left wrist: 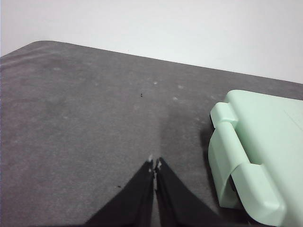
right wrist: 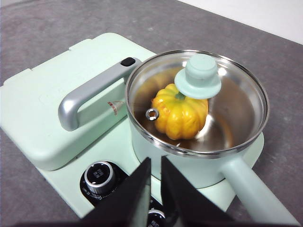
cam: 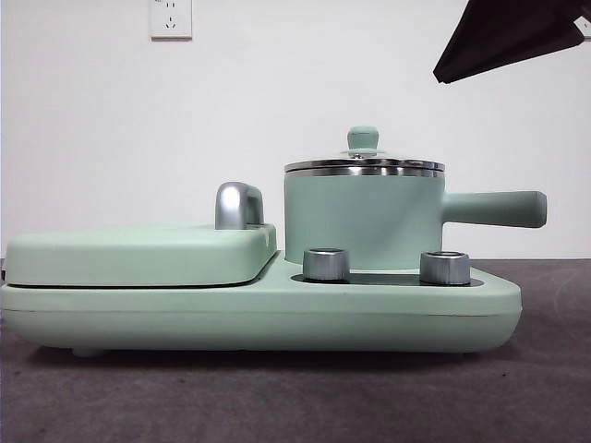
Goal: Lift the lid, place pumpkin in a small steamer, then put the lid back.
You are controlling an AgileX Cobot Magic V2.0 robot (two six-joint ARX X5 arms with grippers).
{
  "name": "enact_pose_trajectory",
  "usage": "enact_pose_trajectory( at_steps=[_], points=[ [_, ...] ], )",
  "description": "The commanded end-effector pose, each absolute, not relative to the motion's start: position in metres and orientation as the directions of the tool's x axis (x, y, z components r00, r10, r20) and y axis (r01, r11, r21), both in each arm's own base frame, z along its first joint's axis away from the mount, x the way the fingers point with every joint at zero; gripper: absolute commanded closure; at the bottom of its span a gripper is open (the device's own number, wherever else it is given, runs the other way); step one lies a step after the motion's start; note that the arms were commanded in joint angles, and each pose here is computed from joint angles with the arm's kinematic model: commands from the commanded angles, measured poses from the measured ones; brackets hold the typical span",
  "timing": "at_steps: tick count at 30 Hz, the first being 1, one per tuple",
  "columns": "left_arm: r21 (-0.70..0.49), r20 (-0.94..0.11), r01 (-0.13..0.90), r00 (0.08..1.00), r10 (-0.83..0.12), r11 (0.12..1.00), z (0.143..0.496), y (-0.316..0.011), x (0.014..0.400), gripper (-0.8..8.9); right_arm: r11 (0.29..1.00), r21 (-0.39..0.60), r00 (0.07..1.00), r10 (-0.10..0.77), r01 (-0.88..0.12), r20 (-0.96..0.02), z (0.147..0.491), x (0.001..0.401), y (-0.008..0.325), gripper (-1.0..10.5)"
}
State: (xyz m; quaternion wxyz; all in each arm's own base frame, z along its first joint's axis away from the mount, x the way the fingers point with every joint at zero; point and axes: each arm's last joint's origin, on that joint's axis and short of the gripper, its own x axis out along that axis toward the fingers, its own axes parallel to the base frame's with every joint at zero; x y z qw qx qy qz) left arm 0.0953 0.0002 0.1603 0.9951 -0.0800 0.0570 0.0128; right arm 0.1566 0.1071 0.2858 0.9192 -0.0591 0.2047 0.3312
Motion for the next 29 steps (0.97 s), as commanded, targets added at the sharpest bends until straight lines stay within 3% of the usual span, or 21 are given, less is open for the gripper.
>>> enact_pose_trajectory(
  at_steps=[1,8,10,15,20,29],
  points=[
    [-0.165,-0.127,-0.037,0.992,0.016,0.986,0.154,0.000,0.096,8.07,0.769,0.031,0.700,0.598,-0.639,-0.390,0.293,0.157,0.110,9.2],
    [-0.165,-0.127,-0.037,0.992,0.016,0.986,0.154,0.000,0.096,8.07,0.768,0.029,0.700,0.598,-0.639,-0.390,0.293,0.157,0.110,9.2],
    [-0.165,-0.127,-0.037,0.992,0.016,0.986,0.154,0.000,0.096,8.07,0.758,-0.031,0.707,0.590,-0.651,-0.390,0.293,0.156,0.108,9.2],
    [-0.165,-0.127,-0.037,0.992,0.016,0.986,0.154,0.000,0.096,8.07,0.820,-0.086,0.792,0.511,-0.566,-0.333,0.280,0.138,0.080,9.2],
    [-0.165,-0.127,-0.037,0.992,0.016,0.986,0.154,0.000,0.096,8.07,0.890,-0.094,0.880,0.416,-0.446,-0.228,0.246,0.113,0.048,9.2],
    [-0.165,-0.127,-0.037,0.992,0.016,0.986,0.154,0.000,0.096,8.07,0.959,-0.112,0.963,0.251,-0.261,-0.093,0.187,0.098,0.022,9.2]
  ],
)
